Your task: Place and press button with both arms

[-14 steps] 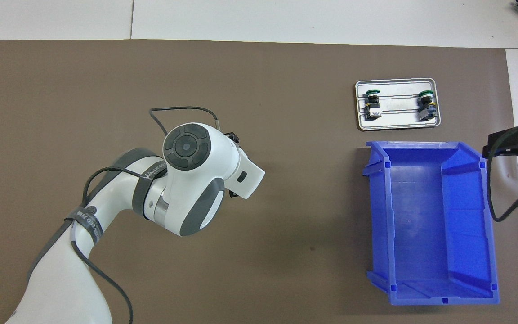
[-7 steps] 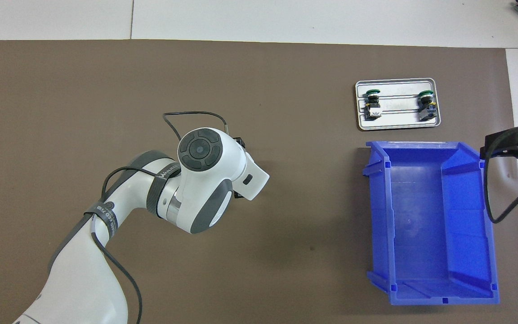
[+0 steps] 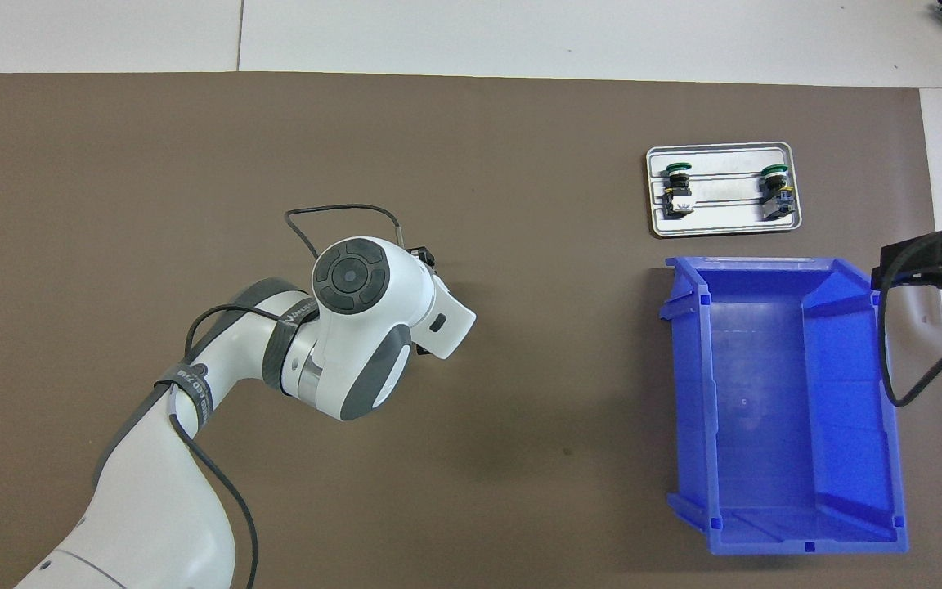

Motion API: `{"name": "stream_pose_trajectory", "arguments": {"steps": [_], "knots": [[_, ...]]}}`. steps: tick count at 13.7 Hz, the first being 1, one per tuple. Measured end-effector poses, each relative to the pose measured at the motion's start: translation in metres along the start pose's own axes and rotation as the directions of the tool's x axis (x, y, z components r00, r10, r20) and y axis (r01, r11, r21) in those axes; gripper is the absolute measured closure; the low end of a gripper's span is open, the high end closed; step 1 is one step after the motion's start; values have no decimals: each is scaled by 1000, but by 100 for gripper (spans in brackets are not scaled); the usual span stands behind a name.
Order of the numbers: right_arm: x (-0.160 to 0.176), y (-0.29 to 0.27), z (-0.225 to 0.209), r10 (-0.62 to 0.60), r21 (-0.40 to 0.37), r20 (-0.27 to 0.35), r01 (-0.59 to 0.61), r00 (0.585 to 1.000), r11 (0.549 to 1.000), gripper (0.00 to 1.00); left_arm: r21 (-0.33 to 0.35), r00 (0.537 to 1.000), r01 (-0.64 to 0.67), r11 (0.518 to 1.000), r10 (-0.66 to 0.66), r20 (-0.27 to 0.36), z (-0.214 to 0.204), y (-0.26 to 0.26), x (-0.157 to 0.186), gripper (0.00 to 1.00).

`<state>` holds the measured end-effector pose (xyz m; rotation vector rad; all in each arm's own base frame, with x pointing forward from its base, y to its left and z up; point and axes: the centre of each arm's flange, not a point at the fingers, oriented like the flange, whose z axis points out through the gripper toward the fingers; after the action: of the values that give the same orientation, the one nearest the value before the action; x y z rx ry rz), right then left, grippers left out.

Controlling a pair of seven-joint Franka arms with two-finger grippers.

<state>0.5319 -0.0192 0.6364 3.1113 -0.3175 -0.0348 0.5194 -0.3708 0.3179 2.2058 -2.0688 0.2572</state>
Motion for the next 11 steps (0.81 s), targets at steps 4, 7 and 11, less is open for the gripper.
{"name": "stream_pose_trajectory", "arguments": {"steps": [4, 7, 11], "knots": [[0, 0, 0, 0, 0, 0, 0, 1000, 1000, 0, 14, 1000, 2, 1000, -2, -7, 6, 0, -2, 21], [0, 0, 0, 0, 0, 0, 0, 1000, 1000, 0, 14, 1000, 4, 1000, -3, -6, 12, 3, -5, 19], [0, 0, 0, 0, 0, 0, 0, 1000, 1000, 0, 14, 1000, 5, 1000, -5, -3, 22, 8, -11, 20]]}}
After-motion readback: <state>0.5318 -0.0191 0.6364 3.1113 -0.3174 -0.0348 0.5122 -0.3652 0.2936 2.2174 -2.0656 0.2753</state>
